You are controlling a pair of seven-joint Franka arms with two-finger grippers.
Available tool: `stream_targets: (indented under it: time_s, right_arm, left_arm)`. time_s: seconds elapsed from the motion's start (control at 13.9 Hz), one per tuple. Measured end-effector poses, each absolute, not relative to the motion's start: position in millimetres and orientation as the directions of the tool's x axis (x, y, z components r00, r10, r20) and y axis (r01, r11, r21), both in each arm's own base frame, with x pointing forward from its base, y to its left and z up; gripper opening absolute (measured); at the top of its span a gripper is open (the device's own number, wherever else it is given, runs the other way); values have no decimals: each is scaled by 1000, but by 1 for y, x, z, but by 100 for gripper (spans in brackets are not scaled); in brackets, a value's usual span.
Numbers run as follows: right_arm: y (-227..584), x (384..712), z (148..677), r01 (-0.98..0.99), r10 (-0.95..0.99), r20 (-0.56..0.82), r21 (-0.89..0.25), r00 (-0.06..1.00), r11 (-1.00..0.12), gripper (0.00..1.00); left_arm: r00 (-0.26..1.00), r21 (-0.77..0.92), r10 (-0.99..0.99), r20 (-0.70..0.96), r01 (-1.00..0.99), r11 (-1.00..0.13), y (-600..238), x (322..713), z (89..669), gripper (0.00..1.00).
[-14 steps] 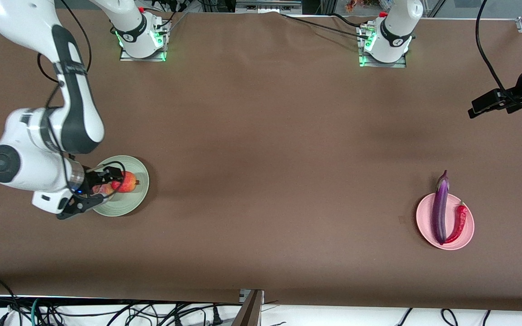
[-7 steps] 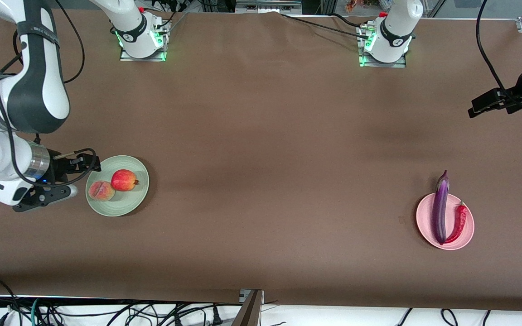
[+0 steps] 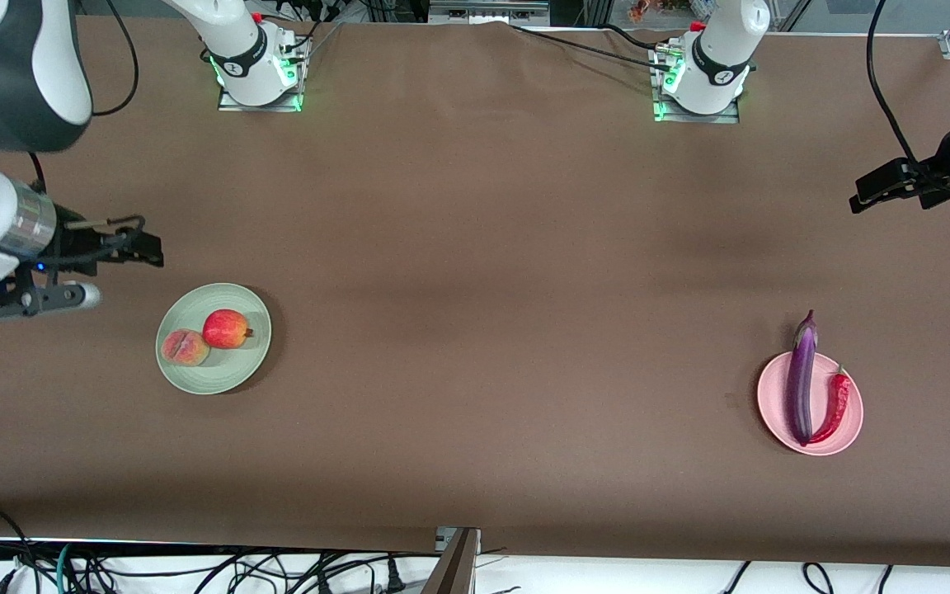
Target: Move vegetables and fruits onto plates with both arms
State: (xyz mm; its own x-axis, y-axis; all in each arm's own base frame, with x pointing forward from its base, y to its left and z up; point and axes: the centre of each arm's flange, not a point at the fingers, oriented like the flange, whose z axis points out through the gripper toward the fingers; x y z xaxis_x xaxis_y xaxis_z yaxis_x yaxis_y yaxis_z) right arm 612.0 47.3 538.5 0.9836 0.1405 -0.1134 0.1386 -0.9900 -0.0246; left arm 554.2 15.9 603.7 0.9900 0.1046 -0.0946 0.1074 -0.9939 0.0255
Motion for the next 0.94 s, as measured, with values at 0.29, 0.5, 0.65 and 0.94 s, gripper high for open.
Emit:
stream_targets:
  time_s: [0.29,0.5,0.65,0.94]
  right_arm:
    - [16,581,567,100,101,-48,-22,994,-995,100]
    - [5,561,598,94,94,-15,13,995,-995,100]
    - [15,552,602,113,112,-46,28,993,-993,100]
    - [25,553,597,99,97,-60,30,993,-995,100]
  left_arm:
    - [990,26,104,-95,107,-994,16,554,604,100]
    - [990,26,103,-94,106,-994,16,554,604,100]
    - [990,26,103,-94,106,-994,16,554,604,100]
    - [990,26,103,-94,106,-994,16,554,604,100]
